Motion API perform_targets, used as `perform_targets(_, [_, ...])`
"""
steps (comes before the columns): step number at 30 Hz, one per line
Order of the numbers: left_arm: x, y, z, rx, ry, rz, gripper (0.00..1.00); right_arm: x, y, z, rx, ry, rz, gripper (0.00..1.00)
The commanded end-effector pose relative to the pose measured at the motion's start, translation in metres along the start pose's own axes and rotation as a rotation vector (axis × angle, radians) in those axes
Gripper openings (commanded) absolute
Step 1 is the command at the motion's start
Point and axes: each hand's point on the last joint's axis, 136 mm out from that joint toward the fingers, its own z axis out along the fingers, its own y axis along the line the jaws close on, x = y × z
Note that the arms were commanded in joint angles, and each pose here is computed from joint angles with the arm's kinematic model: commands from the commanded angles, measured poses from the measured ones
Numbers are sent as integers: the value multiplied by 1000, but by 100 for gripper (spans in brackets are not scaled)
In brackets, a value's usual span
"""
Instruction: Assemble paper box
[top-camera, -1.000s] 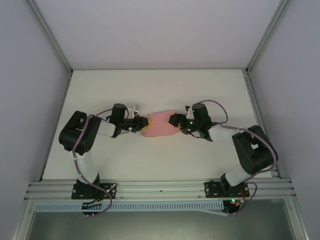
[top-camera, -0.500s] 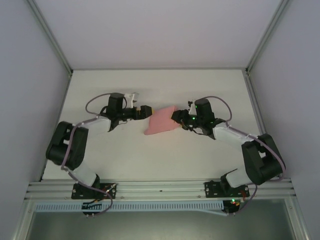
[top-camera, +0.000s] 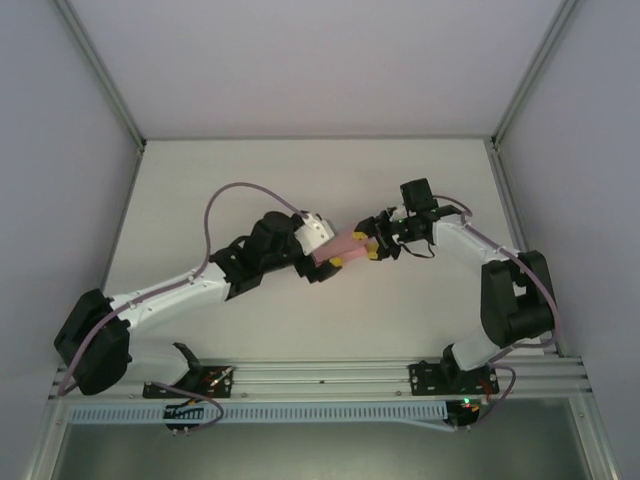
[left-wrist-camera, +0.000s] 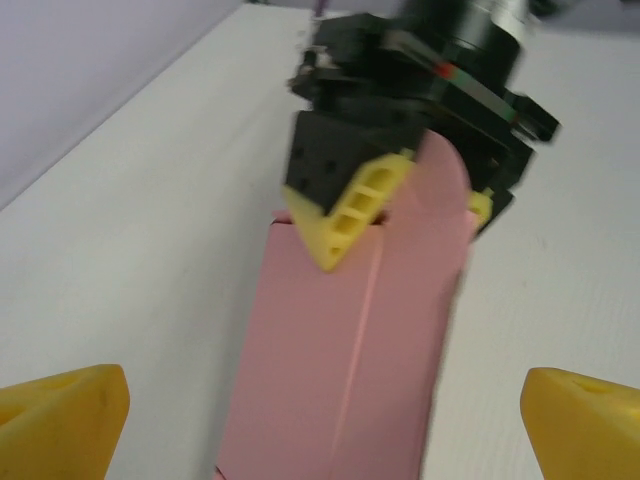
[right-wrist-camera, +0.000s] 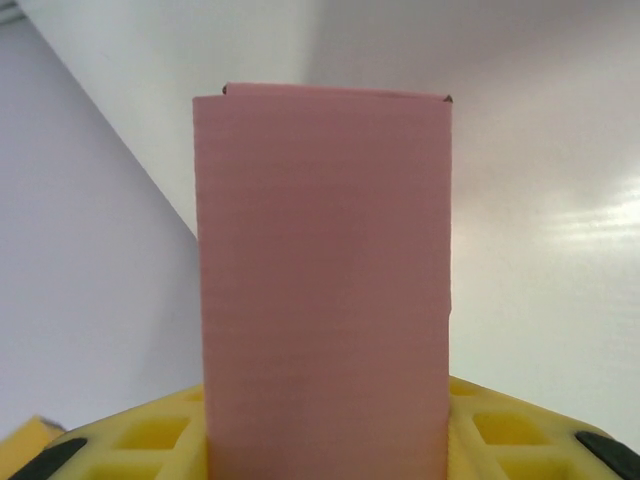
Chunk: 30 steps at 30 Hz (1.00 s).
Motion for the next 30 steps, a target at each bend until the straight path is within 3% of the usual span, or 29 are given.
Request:
perform_targets(1, [27,4,7,-85,156,189,100,16,5,-4,-17,101,96,39])
perform_targets(4, [43,-4,17,-86,257,227,100,14,7,-7,-25,105,107,40])
perform_targets(8, [62,-14,29,-48,316,240,100,13,5,-5,-28,132,130,40])
perform_targets(13, [81,-7,38,-97,396,247,99,14,6,-7,-38,133,135,42])
perform_targets(17, [76,-1,35,-138,379,252,84,14,2,-8,-34,141,147,45])
perform_targets(21, [65,2,30,-157,327,265,58,17,0,-9,-32,152,136,47])
perform_targets(22, [63,3,29,-161,319,272,53,17,-1,-9,-28,151,135,49])
perform_targets(25, [64,3,28,-157,328,298,46,18,3,-14,-30,130,89,74])
perform_targets(27, [65,2,28,-142,346,309,42,16,8,-22,-30,91,16,83])
perform_targets(30, [73,1,28,-105,390,302,36,-6,14,-45,-1,-94,-148,99])
